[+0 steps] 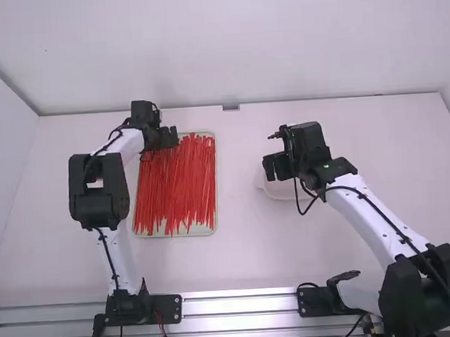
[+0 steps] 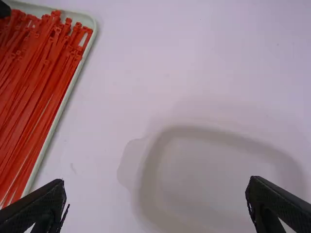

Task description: Fasten the cable tie

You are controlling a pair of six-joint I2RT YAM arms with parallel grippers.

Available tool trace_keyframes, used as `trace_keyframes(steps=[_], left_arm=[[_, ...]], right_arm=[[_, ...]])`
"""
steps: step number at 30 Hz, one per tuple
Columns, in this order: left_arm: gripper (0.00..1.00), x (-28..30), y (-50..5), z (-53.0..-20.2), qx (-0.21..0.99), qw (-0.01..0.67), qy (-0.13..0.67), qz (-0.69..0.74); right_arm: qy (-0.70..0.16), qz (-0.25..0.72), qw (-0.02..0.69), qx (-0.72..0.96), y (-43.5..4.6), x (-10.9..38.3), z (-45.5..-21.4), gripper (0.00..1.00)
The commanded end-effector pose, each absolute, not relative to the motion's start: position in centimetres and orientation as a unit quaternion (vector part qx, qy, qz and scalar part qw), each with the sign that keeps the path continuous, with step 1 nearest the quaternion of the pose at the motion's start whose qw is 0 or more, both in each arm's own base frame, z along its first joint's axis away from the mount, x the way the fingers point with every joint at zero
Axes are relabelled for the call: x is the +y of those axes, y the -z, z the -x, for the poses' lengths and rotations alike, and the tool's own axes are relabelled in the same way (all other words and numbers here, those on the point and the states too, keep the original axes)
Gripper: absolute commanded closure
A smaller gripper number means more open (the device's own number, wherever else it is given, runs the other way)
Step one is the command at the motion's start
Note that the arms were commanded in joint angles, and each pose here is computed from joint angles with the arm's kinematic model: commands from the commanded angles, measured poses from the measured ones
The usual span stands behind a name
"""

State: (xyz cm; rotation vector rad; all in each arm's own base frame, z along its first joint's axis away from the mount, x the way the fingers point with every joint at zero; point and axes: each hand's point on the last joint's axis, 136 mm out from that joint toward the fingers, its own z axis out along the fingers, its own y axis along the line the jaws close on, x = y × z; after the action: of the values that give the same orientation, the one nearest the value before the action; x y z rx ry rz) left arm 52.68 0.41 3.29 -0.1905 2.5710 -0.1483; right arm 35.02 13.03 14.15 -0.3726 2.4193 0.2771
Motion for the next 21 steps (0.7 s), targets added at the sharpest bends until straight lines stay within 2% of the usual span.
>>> trace_keyframes(steps=[1,5,9,16,21], left_arm=[[0.11,0.45,-3.34,-53.2,0.955,0.28,0.061,0.075],[0.29,0.53,-3.48,-53.42,0.953,0.285,0.062,0.083],[0.4,0.5,-3.51,-53.48,0.952,0.286,0.063,0.086],[0.46,0.64,-3.28,-53.39,0.953,0.284,0.059,0.087],[0.47,0.59,-2.82,-53.32,0.952,0.288,0.061,0.089]], right_arm=[[-0.104,0.141,0.348,0.921,-15.48,12.98,-35.83,0.02],[-0.104,0.141,0.348,0.921,-15.48,12.97,-35.84,0.01],[-0.104,0.141,0.347,0.921,-15.47,12.97,-35.82,0.02],[-0.103,0.142,0.344,0.922,-15.35,12.92,-35.69,0.02],[-0.102,0.147,0.343,0.922,-15.29,12.92,-35.63,0.02]])
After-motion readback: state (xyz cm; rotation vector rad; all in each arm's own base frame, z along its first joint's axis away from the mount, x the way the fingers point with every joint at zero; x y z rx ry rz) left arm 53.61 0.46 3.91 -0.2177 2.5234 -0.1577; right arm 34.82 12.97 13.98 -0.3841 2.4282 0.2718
